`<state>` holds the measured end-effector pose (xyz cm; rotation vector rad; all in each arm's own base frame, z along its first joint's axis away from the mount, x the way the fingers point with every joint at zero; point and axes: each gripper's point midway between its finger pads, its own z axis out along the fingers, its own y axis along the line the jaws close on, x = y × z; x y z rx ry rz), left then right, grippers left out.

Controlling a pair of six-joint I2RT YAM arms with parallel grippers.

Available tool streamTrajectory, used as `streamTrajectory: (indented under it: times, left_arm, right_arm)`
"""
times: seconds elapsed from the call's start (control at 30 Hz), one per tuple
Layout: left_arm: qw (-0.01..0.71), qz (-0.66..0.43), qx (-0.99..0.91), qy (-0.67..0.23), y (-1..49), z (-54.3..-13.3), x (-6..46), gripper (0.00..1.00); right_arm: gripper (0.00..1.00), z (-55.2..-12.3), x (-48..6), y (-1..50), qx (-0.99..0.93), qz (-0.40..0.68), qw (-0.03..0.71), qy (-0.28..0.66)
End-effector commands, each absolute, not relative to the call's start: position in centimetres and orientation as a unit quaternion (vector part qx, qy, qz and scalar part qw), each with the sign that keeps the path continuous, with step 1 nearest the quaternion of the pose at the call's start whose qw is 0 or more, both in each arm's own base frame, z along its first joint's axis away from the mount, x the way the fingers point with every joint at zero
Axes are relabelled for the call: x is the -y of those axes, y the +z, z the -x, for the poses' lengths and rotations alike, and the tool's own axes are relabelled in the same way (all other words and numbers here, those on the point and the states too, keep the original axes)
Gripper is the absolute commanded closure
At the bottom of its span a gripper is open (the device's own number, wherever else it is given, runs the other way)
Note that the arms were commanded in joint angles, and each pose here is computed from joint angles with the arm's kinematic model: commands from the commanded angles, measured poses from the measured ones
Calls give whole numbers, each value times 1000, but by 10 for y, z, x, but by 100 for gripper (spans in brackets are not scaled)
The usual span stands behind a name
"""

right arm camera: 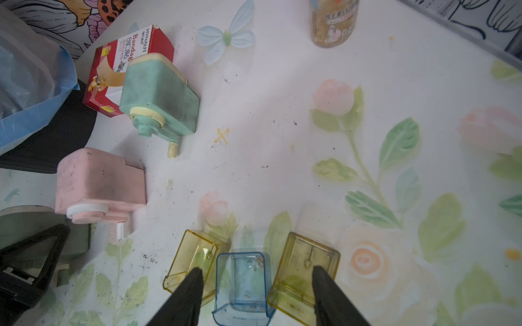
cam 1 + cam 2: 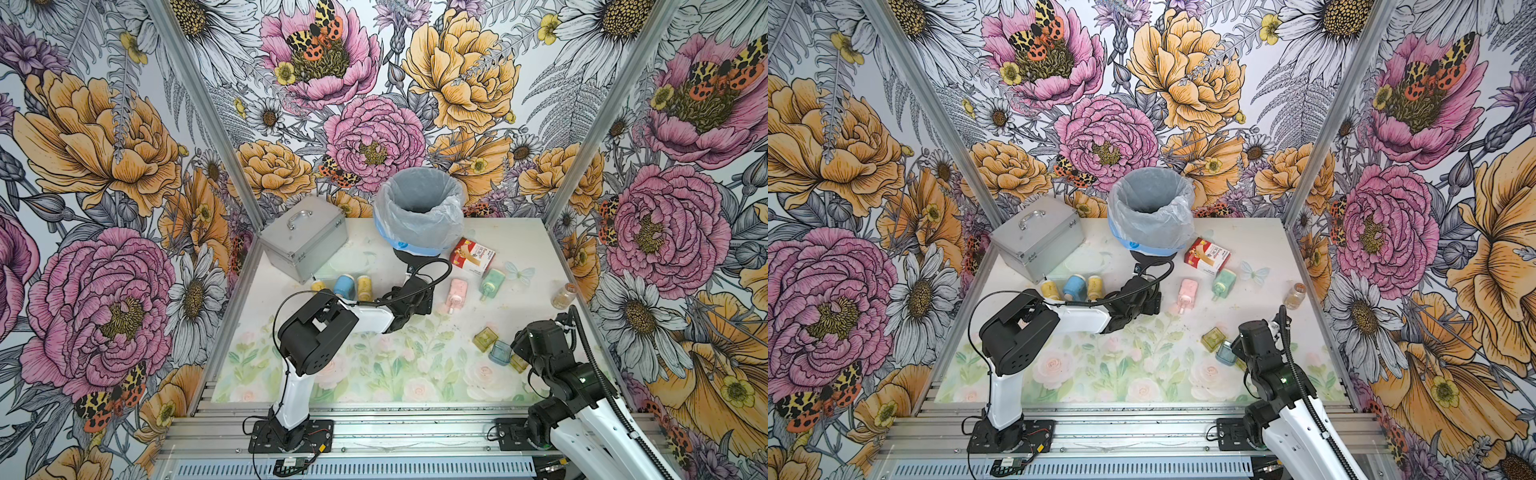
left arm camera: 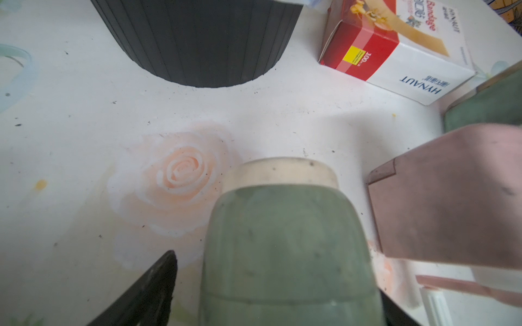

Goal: Take out the pencil sharpener tray and clean the shavings
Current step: Pick up the pencil sharpener from the center of the board.

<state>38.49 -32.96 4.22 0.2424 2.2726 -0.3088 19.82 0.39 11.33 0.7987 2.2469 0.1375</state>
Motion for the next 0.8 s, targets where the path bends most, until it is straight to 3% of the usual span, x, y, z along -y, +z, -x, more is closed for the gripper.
streamTrajectory:
  times: [0.0, 0.33, 0.77]
  left_arm:
    - [414, -97, -896, -127, 46, -393, 331, 25]
    - [405, -122, -898, -123, 58, -384, 327, 47]
    - [368, -176, -899, -162, 95, -357, 326, 59]
  right_arm:
    - [38, -210, -4, 135, -866, -296, 400, 55]
    - [37, -239, -33, 143, -885, -220, 401, 89]
    - [32, -267, -68, 146, -896, -142, 396, 142]
